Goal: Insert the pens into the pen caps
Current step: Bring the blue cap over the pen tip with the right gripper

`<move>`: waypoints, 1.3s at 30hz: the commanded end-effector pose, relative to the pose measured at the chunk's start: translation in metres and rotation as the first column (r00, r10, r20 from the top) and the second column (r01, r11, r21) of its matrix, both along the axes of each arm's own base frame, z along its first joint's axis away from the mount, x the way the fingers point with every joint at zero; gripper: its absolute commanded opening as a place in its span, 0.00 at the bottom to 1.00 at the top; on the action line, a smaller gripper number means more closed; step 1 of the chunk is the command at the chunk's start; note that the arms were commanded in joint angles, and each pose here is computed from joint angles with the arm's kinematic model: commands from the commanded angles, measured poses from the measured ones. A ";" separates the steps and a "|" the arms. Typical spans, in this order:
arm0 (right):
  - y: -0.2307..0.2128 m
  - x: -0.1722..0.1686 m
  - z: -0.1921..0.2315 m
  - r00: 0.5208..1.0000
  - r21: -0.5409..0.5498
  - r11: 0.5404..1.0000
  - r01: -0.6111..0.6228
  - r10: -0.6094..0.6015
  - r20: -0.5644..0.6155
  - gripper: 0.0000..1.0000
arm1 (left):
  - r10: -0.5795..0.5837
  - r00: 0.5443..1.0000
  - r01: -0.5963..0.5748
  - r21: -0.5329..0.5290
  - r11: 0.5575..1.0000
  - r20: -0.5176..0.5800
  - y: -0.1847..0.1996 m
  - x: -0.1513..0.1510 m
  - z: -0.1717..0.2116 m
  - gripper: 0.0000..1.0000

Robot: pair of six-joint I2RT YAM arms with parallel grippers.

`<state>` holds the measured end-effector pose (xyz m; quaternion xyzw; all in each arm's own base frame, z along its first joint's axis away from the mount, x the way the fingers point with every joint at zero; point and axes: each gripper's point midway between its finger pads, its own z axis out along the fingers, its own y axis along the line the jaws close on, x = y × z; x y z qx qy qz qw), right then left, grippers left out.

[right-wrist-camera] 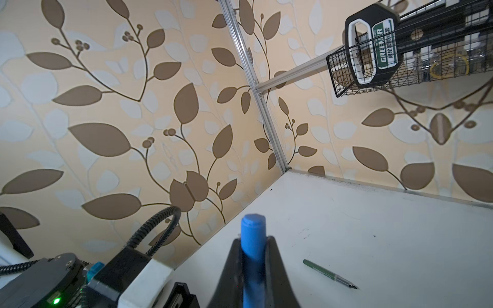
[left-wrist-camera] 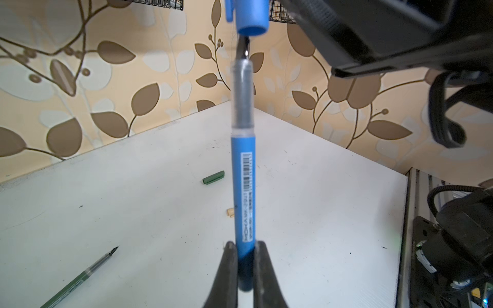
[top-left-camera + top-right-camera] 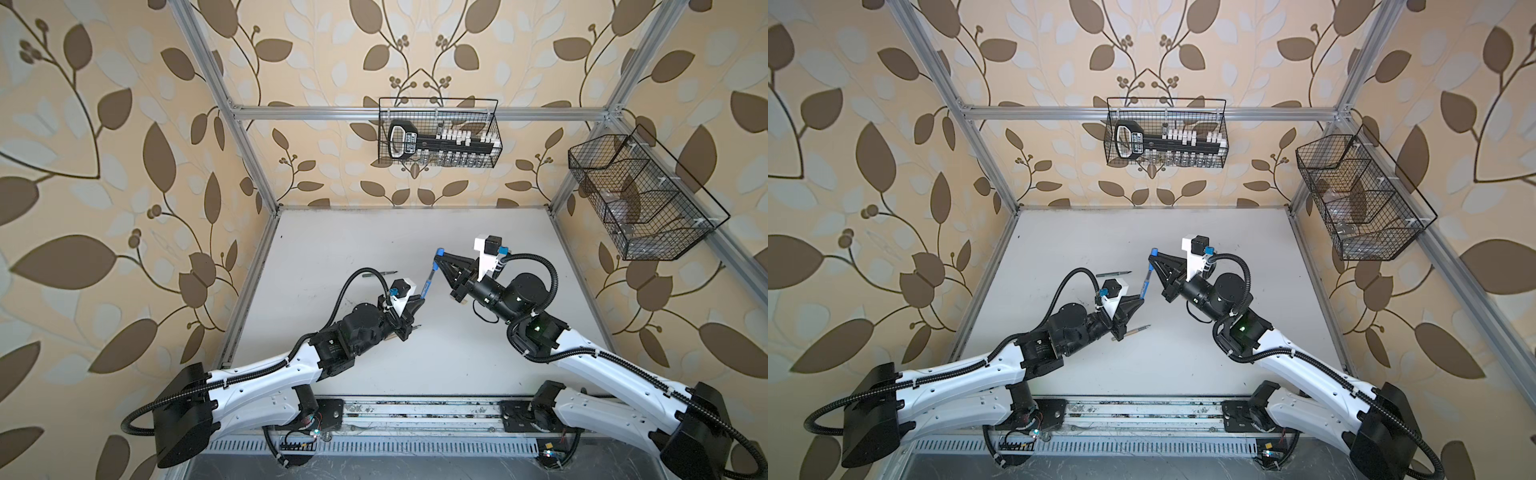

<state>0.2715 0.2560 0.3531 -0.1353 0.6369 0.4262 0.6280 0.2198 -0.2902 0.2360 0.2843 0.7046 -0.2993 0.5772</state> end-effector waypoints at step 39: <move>0.009 -0.003 0.009 0.998 0.007 0.998 -0.068 0.068 0.003 0.00 | 0.004 0.999 -0.001 -0.068 0.998 0.042 0.003 -0.003 0.022 0.00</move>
